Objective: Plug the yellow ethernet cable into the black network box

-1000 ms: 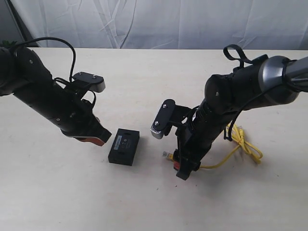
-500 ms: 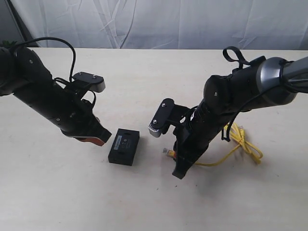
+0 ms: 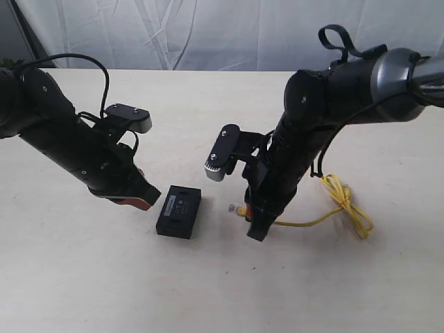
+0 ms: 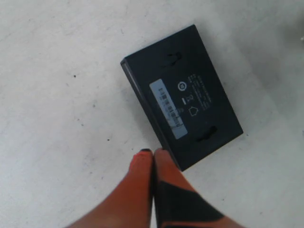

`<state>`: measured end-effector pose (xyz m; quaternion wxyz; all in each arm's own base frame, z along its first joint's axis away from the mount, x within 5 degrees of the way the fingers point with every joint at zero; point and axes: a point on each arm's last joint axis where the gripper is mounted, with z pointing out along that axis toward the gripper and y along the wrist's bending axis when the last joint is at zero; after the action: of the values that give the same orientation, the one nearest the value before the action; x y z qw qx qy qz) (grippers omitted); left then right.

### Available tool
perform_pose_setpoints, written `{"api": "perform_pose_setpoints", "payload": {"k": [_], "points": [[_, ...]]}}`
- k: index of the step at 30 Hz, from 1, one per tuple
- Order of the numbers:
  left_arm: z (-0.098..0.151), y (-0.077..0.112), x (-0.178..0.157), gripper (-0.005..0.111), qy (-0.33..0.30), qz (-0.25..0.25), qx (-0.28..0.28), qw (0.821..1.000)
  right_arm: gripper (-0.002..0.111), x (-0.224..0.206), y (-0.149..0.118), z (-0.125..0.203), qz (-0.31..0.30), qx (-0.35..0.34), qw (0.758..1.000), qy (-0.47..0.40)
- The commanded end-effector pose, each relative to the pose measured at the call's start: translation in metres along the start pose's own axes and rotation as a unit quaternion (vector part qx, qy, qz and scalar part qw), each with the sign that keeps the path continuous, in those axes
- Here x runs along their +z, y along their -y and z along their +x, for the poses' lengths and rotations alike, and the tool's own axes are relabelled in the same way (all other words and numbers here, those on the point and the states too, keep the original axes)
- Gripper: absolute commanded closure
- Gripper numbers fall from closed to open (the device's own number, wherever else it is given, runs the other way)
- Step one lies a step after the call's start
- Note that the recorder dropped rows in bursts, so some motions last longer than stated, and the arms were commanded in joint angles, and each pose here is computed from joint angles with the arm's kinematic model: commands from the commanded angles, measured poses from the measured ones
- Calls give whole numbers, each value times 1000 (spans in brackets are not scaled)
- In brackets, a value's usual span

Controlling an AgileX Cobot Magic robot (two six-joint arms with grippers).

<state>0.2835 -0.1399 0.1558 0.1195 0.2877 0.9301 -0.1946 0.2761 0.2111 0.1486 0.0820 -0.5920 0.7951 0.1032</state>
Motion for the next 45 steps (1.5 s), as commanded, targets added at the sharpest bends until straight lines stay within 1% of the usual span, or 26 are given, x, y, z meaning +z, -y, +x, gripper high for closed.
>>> {"api": "perform_pose_setpoints", "payload": {"k": [1, 3, 5, 6, 8, 11, 12, 15, 17, 20, 23, 25, 28, 32, 33, 34, 36, 41, 45], "points": [[1, 0, 1, 107, -2, 2, -3, 1000, 109, -16, 3, -12, -1, -14, 1000, 2], [0, -2, 3, 107, 3, -3, -5, 1000, 109, -17, 5, -20, -2, -21, 1000, -1], [-3, -6, 9, 107, 0, -5, -7, 1000, 109, -11, 4, -25, 4, -48, 998, -27], [-4, -8, 15, 107, -8, -2, -10, 1000, 109, -9, 5, -29, 21, -42, 998, -37], [-6, -11, 21, 107, -12, -3, -12, 1000, 109, -7, 5, -32, 27, -33, 998, -40], [-12, -17, 28, 107, 1, -15, -16, 1000, 109, -1, 7, -32, 25, -35, 998, -49], [-14, -18, 32, 107, 1, -11, -26, 1000, 109, 3, 8, -31, 22, -34, 998, -53], [-18, -20, 38, 107, 1, -8, -31, 999, 109, 13, 7, -35, 19, -36, 998, -53], [-21, -20, 38, 107, 9, -5, -38, 999, 109, 19, 7, -38, 8, -28, 998, -51], [-24, -14, 39, 107, 25, 19, -22, 999, 109, 28, 7, -42, -1, -9, 998, -56], [-26, -13, 39, 107, 31, 15, -15, 999, 109, 36, 8, -42, -8, 9, 998, -64], [-26, -13, 39, 107, 32, 14, -15, 999, 109, 37, 7, -43, -7, 15, 998, -64], [-26, -13, 39, 107, 32, 14, -15, 999, 109, 38, 1, -46, -10, 44, 997, -65], [-25, -14, 39, 107, 29, 13, -11, 999, 109, 41, -10, -52, -5, 63, 996, -70], [-25, -13, 39, 107, 27, 14, -9, 999, 109, 43, -12, -53, 4, 82, 994, -72], [-25, -13, 39, 107, 27, 14, -9, 999, 109, 44, -13, -54, 11, 81, 994, -74], [-25, -13, 39, 107, 26, 15, -9, 1000, 109, 44, -12, -55, 22, 90, 993, -74], [-25, -13, 39, 107, 25, 16, -10, 999, 109, 44, -13, -57, 14, 108, 992, -59], [-23, -16, 37, 107, 21, 19, -28, 999, 109, 44, -13, -59, 15, 112, 992, -50]]}}
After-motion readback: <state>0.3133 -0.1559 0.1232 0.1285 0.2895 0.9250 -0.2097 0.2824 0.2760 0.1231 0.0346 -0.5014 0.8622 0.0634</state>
